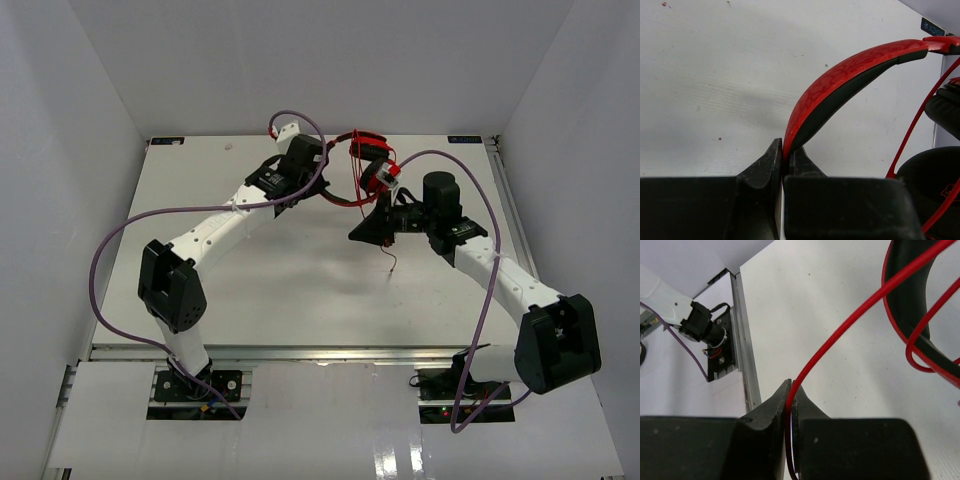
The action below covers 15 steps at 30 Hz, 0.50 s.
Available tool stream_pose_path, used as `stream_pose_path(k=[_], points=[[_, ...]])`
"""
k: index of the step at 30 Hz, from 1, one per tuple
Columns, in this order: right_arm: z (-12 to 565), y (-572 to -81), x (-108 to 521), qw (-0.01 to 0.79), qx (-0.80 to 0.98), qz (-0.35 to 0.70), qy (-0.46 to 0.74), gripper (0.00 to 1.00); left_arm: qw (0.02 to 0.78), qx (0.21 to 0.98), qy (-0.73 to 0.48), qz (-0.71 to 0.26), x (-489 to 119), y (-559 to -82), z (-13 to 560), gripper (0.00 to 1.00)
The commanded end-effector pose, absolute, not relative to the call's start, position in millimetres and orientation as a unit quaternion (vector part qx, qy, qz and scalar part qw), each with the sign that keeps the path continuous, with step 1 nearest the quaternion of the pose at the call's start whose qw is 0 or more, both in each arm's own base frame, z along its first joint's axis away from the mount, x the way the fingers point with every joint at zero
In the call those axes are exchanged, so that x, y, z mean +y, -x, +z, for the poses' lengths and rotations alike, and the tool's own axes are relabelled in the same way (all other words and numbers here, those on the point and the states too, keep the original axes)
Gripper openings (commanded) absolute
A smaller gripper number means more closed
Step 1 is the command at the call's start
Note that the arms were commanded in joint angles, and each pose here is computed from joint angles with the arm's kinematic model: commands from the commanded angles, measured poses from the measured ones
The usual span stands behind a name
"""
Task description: Wrap the headphones
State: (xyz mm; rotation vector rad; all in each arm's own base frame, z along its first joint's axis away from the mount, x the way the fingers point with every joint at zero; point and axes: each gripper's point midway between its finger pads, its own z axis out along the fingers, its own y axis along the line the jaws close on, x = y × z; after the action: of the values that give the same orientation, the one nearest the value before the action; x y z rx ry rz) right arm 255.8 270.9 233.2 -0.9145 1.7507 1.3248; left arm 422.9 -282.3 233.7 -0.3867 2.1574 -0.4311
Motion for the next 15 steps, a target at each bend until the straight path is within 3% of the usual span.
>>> stream_pose_path(k=[1, 15], points=[[232, -246, 267, 0.401, 0.658, 0.496, 0.4, 0.08, 0.468, 0.819, 0.189, -0.273, -291, -430, 310, 0.0], [197, -240, 255, 0.425, 0.645, 0.45, 0.448, 0.11, 0.458, 0.808, 0.131, -0.348, -268, -411, 357, 0.0]])
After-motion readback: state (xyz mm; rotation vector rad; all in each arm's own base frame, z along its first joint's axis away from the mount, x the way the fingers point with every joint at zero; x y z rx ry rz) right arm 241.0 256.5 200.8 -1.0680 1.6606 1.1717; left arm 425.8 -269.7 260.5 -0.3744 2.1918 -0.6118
